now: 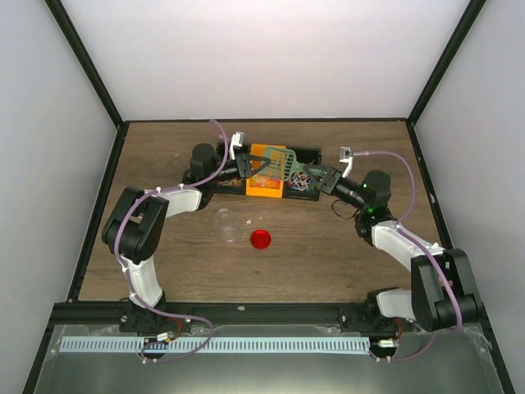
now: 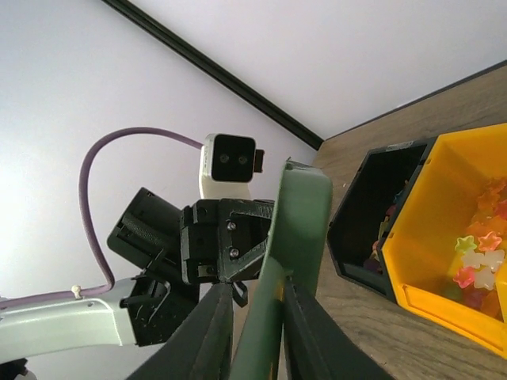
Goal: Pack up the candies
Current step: Adjust the spatula.
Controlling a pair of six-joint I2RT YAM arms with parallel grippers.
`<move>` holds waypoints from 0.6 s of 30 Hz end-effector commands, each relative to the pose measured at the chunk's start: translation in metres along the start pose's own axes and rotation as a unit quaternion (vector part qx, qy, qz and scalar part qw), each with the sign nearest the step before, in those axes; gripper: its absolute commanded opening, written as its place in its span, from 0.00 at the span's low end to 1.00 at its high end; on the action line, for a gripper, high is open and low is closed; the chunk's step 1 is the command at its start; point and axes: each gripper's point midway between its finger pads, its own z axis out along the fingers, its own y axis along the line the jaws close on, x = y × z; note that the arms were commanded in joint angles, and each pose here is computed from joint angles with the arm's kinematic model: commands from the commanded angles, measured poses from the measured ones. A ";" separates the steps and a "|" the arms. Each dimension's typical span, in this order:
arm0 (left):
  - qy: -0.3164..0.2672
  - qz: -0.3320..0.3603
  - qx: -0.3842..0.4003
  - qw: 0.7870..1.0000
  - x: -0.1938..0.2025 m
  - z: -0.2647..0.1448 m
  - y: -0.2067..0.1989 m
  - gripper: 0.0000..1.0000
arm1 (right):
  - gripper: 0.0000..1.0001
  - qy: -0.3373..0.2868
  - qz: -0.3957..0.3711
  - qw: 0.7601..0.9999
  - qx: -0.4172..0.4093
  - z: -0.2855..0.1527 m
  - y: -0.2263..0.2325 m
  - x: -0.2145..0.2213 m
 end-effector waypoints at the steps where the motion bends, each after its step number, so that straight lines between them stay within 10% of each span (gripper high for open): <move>1: 0.007 0.017 0.011 1.000 0.002 0.002 -0.005 0.04 | 0.14 -0.003 -0.030 0.999 -0.022 0.005 0.016 -0.010; 18: 0.025 0.026 0.021 0.999 0.010 0.003 -0.008 0.04 | 0.01 0.012 -0.036 0.999 -0.020 0.011 0.012 -0.009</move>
